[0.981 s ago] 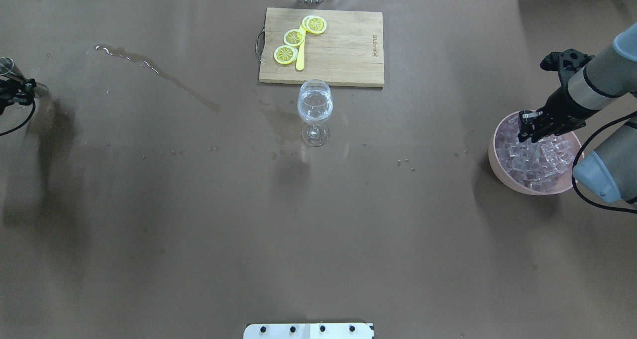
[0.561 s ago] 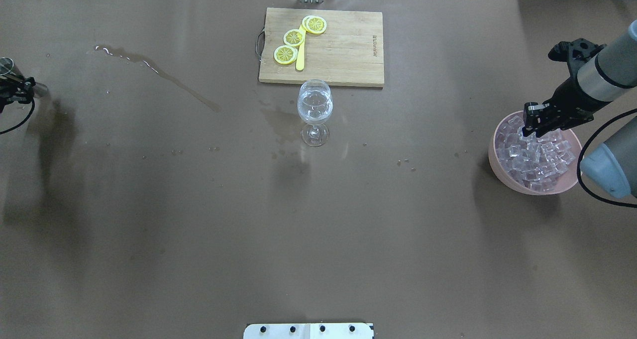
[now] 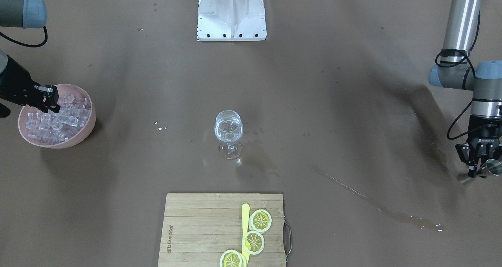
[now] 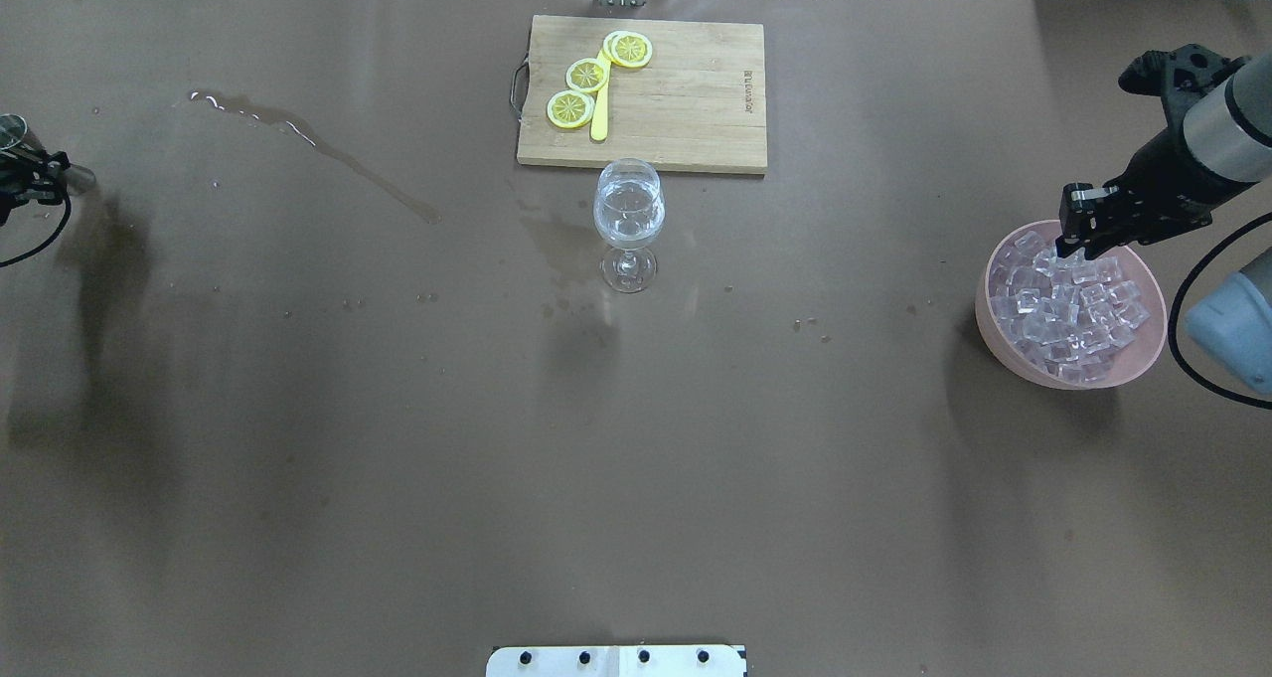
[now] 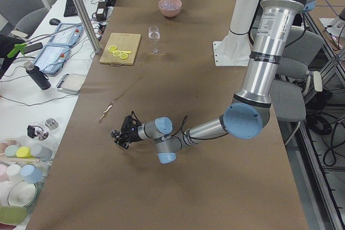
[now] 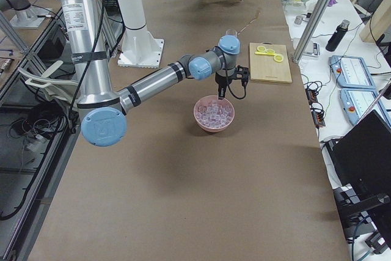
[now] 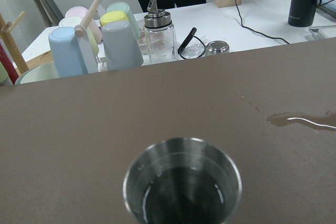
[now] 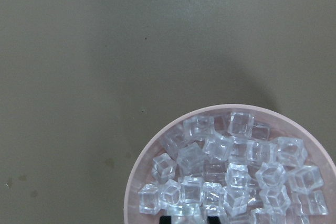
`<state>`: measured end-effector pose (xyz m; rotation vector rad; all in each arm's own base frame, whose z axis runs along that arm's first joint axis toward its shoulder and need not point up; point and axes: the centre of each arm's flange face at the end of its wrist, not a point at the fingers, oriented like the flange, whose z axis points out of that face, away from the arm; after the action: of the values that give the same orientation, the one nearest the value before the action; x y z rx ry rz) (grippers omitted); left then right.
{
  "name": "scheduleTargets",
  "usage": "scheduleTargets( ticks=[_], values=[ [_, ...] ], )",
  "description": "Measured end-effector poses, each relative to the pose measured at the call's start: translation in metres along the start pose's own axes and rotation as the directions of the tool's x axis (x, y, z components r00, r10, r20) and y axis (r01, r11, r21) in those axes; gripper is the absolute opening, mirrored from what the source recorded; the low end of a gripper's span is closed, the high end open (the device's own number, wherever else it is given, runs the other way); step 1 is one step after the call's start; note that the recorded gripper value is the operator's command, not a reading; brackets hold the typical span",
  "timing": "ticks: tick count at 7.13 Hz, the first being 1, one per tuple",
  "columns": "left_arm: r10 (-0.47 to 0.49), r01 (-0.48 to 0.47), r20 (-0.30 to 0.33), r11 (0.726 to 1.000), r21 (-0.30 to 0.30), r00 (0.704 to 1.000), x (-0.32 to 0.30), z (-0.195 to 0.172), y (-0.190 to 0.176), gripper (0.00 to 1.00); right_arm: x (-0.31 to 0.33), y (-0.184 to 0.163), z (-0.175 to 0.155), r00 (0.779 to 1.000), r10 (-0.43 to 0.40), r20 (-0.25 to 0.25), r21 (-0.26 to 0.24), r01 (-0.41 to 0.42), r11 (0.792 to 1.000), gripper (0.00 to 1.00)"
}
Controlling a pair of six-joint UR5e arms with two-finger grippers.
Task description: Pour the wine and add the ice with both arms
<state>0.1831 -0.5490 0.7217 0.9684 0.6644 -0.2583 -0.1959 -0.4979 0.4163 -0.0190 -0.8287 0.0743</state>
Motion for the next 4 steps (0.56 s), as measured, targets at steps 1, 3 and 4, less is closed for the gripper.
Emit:
scheduleTargets(
  ticks=[1, 3, 4],
  values=[
    [0.000, 0.000, 0.001, 1.000, 0.001, 1.000, -0.0004, 0.0001, -0.0005, 0.18, 0.0005, -0.0004, -0.0039, 1.000, 0.002, 0.002, 0.006, -0.002, 1.000, 0.26],
    [-0.001, 0.001, 0.001, 1.000, 0.002, 1.000, -0.0005, 0.0002, -0.0011, 0.03, -0.0002, -0.0009, -0.0088, 1.000, 0.001, 0.006, 0.015, -0.001, 1.000, 0.26],
    [-0.006, 0.006, -0.001, 1.000, 0.005, 1.000, 0.0008, 0.0011, -0.0033, 0.00, -0.0017, -0.0020, -0.0106, 1.000, 0.001, 0.007, 0.017, -0.001, 1.000, 0.26]
  ],
)
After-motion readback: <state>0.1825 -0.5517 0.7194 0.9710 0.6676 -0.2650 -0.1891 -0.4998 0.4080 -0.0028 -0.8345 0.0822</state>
